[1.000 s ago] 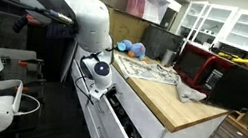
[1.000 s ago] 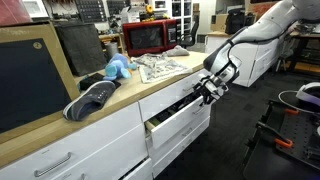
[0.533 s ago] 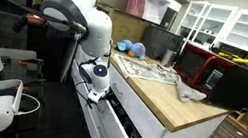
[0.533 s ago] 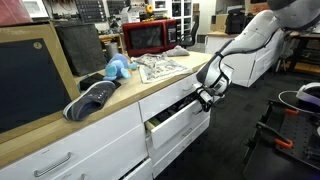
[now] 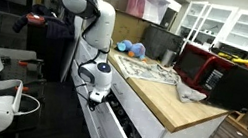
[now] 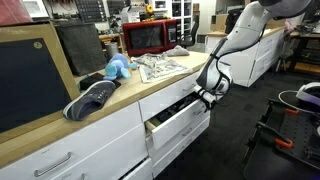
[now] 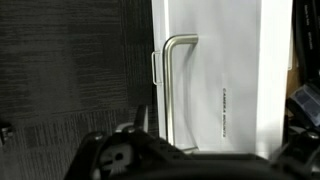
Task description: Open the right second drawer of the cabinet to the left
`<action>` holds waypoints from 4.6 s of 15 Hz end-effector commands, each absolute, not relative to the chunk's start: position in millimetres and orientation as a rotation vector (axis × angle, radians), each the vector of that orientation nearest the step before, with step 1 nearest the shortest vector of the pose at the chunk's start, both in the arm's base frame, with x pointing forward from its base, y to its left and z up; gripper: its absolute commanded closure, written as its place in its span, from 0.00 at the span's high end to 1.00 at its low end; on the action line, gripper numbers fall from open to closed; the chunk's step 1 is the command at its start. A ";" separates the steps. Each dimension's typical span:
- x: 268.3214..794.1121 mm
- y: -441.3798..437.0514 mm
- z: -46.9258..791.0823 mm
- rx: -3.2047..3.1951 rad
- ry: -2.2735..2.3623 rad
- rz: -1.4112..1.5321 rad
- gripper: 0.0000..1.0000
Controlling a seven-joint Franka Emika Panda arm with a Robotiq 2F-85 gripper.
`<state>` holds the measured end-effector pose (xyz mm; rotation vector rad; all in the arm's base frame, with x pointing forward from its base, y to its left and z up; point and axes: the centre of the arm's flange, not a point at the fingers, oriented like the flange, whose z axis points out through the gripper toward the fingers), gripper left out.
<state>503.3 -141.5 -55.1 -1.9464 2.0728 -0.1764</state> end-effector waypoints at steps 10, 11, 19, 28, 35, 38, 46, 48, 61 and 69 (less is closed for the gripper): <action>469.0 -158.0 -37.7 -2.177 2.049 0.014 1.00; 465.0 -159.4 -36.8 -2.189 2.046 0.026 1.00; 434.3 -165.9 -30.8 -2.318 1.977 0.107 1.00; 396.7 -169.2 -25.9 -2.451 1.880 0.169 1.00; 379.7 -173.3 -19.4 -2.484 1.846 0.218 1.00; 385.9 -174.9 -9.0 -2.423 1.867 0.228 1.00; 415.0 -182.5 30.6 -2.336 1.859 0.337 1.00; 420.3 -184.8 40.8 -2.337 1.846 0.381 1.00; 494.4 -137.3 127.5 -2.508 1.447 0.171 1.00; 494.5 -151.4 176.3 -2.761 0.907 -0.046 1.00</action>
